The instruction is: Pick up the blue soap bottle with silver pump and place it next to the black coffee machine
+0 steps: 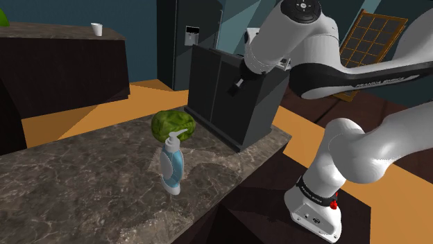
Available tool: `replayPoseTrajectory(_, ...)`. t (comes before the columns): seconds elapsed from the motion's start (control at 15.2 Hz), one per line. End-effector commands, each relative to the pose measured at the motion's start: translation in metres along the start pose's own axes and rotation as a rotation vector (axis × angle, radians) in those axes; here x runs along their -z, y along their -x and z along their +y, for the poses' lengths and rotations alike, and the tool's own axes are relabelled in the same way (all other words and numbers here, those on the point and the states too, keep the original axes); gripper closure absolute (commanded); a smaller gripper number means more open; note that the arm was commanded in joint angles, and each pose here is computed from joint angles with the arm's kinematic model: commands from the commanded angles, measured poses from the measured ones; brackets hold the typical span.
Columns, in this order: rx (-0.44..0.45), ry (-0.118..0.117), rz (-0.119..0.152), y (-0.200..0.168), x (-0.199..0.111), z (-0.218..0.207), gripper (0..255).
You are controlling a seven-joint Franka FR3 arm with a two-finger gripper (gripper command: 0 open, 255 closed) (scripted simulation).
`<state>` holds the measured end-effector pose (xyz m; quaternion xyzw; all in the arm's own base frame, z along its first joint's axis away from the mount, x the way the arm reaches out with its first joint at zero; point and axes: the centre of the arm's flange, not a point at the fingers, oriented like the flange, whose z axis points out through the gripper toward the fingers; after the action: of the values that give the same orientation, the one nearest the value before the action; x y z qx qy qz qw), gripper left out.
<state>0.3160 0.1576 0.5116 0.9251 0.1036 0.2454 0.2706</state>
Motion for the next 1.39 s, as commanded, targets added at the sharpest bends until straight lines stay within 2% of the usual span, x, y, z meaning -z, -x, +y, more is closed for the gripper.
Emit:
replayPoseTrajectory(0.0,-0.015,-0.035,-0.002,0.002,-0.001,-0.021,0)
replayPoseTrajectory(0.66,-0.090,-0.210,-0.010,0.002,-0.003,-0.126,0)
replayPoseTrajectory(1.32,-0.164,-0.385,-0.018,-0.005,0.014,-0.230,0)
